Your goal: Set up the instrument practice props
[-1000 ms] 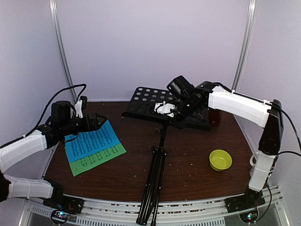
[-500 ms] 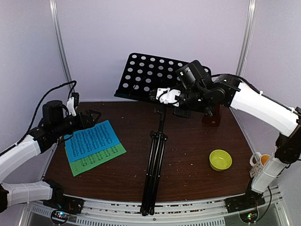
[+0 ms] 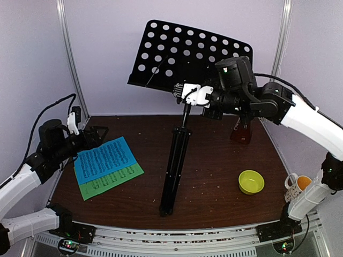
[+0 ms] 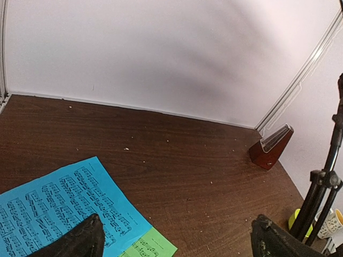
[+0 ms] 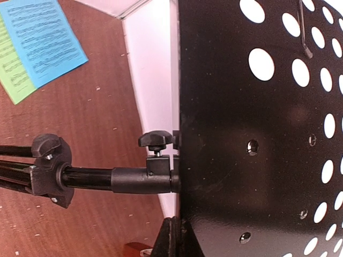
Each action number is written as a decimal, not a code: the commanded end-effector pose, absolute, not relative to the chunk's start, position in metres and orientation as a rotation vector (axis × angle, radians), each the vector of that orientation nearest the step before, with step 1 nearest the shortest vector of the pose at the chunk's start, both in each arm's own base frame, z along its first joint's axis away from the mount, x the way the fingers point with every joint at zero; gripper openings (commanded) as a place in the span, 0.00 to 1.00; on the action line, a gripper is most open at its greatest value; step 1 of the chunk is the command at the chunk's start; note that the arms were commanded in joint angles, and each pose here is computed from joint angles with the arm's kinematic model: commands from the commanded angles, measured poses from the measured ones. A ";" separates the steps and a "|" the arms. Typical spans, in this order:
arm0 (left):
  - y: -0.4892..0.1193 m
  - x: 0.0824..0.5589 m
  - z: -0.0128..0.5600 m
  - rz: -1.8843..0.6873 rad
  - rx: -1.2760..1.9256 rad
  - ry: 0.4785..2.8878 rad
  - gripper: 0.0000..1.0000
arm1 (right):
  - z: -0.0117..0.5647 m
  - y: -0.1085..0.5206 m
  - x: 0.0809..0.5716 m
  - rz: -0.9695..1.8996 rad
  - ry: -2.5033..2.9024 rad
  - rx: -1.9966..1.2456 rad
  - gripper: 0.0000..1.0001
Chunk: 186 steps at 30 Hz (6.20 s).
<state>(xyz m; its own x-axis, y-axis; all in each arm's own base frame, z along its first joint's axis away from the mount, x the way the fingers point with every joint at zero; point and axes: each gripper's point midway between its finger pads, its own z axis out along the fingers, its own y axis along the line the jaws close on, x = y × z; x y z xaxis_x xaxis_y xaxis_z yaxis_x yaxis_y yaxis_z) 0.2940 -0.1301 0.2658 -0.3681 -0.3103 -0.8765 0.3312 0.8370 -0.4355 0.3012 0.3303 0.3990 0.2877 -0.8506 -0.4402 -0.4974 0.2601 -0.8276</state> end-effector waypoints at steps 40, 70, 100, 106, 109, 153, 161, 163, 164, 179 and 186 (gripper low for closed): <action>-0.325 0.294 0.253 -0.435 0.412 1.547 0.90 | 0.582 0.324 0.232 -0.589 0.947 -0.867 0.00; -0.329 0.318 0.261 -0.136 0.490 1.456 0.88 | 0.579 0.332 0.221 -0.459 0.947 -0.934 0.00; -0.352 0.285 0.194 0.124 1.185 1.154 0.44 | 0.563 0.340 0.218 -0.568 0.904 -1.050 0.00; -0.352 0.288 0.186 0.154 1.207 1.165 0.34 | 0.543 0.347 0.212 -0.563 0.906 -1.081 0.00; -0.352 0.287 0.192 0.148 1.191 1.156 0.29 | 0.542 0.348 0.211 -0.565 0.904 -1.085 0.00; -0.340 0.270 0.198 -0.241 0.942 1.371 0.58 | 0.517 0.355 0.193 -0.566 0.908 -1.072 0.20; -0.339 0.273 0.200 -0.218 0.942 1.368 0.52 | 0.514 0.358 0.194 -0.578 0.902 -1.088 0.20; -0.340 0.273 0.202 -0.213 0.949 1.363 0.51 | 0.514 0.358 0.194 -0.578 0.902 -1.091 0.23; -0.340 0.273 0.202 -0.212 0.950 1.362 0.51 | 0.513 0.357 0.194 -0.578 0.904 -1.093 0.25; -0.344 0.275 0.204 -0.206 0.959 1.357 0.50 | 0.499 0.351 0.192 -0.561 0.917 -1.130 0.49; -0.343 0.276 0.206 -0.202 0.961 1.353 0.50 | 0.489 0.348 0.189 -0.546 0.922 -1.171 0.55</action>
<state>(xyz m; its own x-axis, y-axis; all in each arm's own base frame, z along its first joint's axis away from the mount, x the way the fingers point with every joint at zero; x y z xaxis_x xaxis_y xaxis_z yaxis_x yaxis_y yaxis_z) 0.2734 -0.3383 0.1905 0.2293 0.4208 -0.8777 0.6433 0.6112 0.4612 0.1926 0.3679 0.4659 0.5379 -0.8114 -0.2286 -0.0818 0.2196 -0.9721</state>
